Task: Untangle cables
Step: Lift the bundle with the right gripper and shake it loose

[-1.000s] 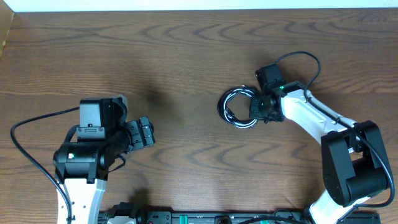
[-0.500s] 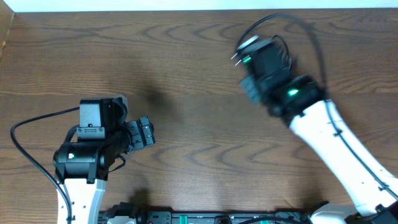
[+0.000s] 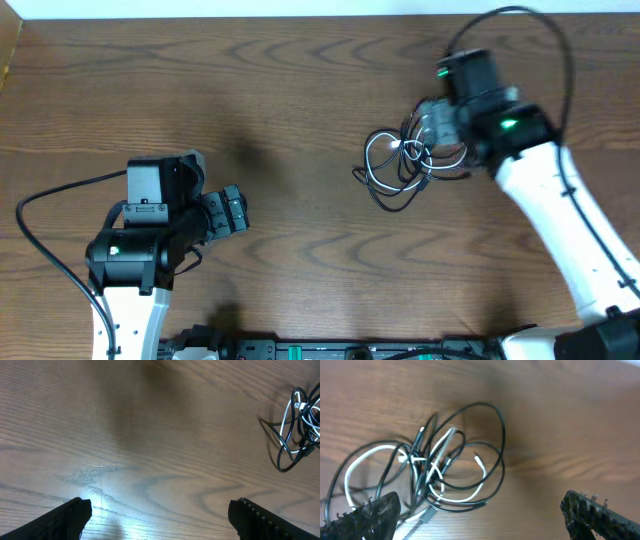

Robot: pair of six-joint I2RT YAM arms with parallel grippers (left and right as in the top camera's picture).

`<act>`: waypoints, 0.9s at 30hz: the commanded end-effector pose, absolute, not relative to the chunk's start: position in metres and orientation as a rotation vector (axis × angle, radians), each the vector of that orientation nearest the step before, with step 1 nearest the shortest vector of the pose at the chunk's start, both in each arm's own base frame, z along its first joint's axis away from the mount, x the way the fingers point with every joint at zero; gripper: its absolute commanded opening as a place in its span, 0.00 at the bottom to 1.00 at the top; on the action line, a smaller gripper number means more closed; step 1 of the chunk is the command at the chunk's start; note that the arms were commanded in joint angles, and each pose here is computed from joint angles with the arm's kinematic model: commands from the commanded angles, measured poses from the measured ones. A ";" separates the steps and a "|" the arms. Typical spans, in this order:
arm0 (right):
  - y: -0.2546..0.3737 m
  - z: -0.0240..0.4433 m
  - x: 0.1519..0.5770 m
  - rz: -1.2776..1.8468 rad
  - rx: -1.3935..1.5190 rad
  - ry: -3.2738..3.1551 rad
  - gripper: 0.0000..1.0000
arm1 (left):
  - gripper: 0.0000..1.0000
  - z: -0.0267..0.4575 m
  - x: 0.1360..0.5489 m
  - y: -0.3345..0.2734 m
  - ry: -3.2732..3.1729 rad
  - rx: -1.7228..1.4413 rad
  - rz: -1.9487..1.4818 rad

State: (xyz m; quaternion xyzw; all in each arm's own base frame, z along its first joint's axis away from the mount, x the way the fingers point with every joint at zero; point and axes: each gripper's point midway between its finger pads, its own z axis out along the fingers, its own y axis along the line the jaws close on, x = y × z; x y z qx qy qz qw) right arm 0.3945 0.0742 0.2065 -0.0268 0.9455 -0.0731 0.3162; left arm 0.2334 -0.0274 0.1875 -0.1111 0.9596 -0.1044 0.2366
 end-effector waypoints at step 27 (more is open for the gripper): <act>0.140 0.149 0.454 0.660 -0.110 2.495 0.65 | 0.93 0.195 0.237 -0.027 2.607 -0.314 -0.291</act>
